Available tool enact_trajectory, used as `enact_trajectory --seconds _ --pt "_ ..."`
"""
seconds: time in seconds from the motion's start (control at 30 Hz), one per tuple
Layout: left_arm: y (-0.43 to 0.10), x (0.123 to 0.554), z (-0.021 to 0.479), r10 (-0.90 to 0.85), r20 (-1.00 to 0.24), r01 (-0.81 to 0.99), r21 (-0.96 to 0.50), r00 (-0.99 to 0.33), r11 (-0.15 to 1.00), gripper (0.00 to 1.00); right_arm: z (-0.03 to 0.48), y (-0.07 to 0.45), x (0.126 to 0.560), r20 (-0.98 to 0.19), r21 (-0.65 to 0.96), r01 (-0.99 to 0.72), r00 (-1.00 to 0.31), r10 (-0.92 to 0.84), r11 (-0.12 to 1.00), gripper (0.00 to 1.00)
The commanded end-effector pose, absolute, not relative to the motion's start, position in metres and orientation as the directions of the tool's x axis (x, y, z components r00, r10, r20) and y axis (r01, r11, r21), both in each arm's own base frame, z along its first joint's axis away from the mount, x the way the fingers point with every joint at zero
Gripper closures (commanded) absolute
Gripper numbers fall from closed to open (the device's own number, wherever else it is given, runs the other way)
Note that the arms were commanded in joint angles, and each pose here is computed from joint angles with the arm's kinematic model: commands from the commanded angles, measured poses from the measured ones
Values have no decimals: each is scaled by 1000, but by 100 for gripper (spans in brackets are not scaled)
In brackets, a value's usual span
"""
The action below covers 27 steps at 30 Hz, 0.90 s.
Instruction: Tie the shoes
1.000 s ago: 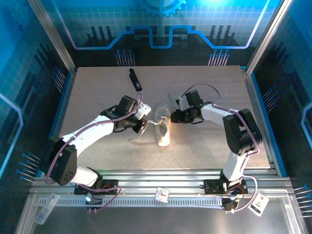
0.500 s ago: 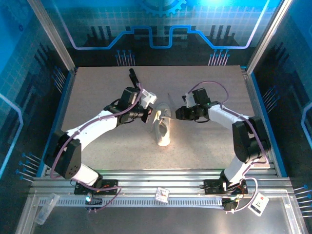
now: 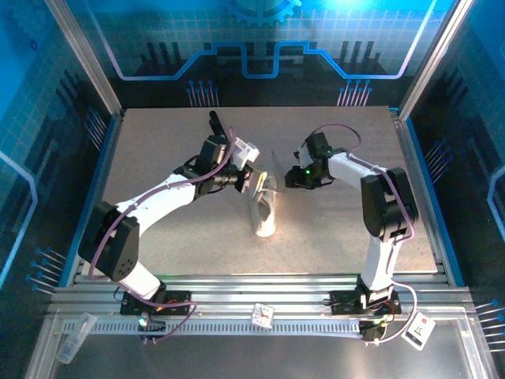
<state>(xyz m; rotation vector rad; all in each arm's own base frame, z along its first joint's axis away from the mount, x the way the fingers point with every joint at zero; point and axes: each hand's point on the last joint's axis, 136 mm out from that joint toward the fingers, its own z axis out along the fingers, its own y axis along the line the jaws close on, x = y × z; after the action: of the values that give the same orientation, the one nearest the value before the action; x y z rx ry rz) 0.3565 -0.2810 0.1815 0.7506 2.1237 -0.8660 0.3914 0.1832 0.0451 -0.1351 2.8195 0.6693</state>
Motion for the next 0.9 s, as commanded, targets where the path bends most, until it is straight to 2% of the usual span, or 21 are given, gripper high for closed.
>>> enact_trajectory --seconds 0.0,0.3,0.67,0.87 --pt "-290 359 196 244 -813 761 -327 -529 560 100 35 186 389 -203 408 -130 -978 -49 904 61" --pt "-288 358 197 241 -816 771 -339 -526 539 100 12 198 391 -136 354 -115 -988 -71 928 60" --pt "-279 358 195 225 -813 764 -355 -537 539 100 41 184 412 -236 214 -110 -970 -57 971 59" --pt "-279 360 191 217 -817 765 -358 -534 535 100 46 195 420 -231 198 -134 -969 -86 971 58"
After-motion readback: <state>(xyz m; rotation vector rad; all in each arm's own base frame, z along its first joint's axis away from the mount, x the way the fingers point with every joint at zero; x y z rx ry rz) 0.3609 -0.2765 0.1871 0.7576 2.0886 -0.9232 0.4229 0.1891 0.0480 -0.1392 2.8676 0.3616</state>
